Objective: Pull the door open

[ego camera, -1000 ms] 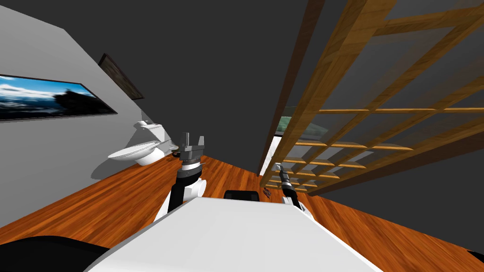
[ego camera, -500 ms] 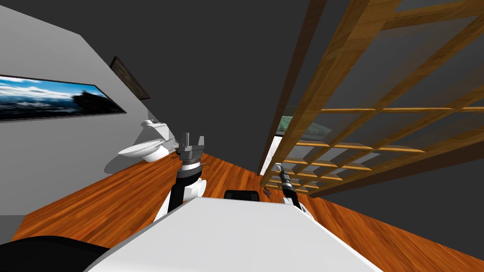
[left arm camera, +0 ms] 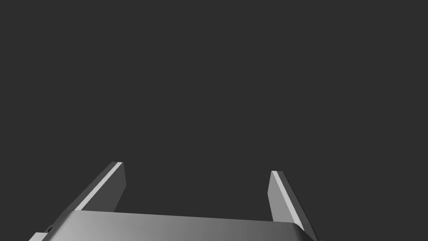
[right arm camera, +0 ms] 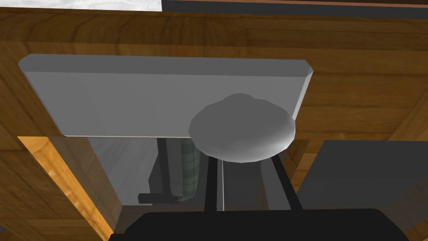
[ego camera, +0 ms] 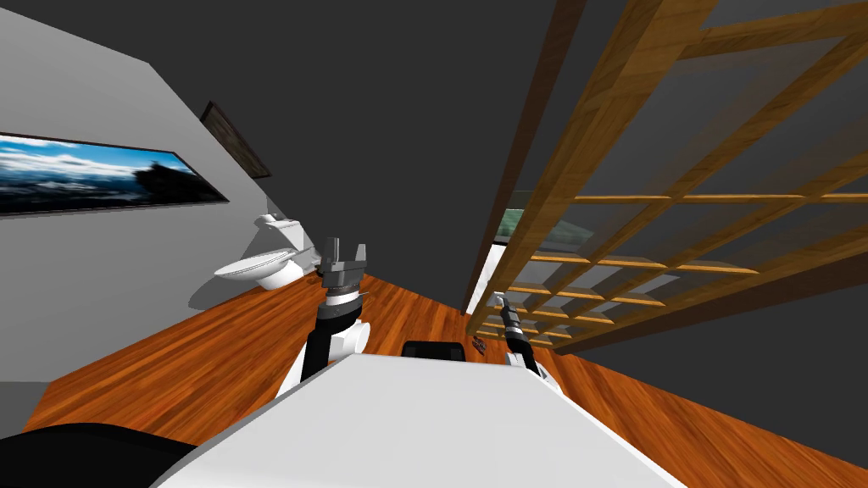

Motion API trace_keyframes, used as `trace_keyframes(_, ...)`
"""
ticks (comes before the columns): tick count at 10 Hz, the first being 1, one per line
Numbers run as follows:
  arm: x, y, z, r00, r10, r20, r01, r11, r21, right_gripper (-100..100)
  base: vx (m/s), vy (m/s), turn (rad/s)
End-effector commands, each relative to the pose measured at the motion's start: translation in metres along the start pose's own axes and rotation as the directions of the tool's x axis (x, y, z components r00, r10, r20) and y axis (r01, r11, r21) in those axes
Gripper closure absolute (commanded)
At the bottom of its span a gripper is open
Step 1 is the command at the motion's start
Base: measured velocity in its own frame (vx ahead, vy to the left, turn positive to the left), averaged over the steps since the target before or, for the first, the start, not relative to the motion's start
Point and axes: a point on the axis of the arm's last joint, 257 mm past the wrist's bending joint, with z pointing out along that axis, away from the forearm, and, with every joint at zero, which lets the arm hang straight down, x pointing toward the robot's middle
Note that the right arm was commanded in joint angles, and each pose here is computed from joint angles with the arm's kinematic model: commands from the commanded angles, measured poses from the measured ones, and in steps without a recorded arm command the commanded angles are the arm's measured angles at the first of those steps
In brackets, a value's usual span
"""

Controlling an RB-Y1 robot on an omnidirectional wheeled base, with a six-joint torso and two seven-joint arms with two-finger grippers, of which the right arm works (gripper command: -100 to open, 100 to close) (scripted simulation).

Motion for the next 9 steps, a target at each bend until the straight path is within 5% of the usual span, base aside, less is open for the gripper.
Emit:
trace_keyframes(1, 0.0258, 0.0034, 0.0005, 0.998, 0.049, -0.033, -0.050, 0.999, -0.013, 100, -0.029, -0.032, 0.086)
trace_keyframes(5, 0.0226, 0.0026, 0.0005, 0.989, 0.148, -0.021, -0.148, 0.989, -0.009, 100, -0.036, -0.022, 0.058)
trace_keyframes(9, 0.0226, 0.0026, 0.0005, 0.989, 0.148, -0.021, -0.148, 0.989, -0.009, 100, -0.016, -0.005, 0.013)
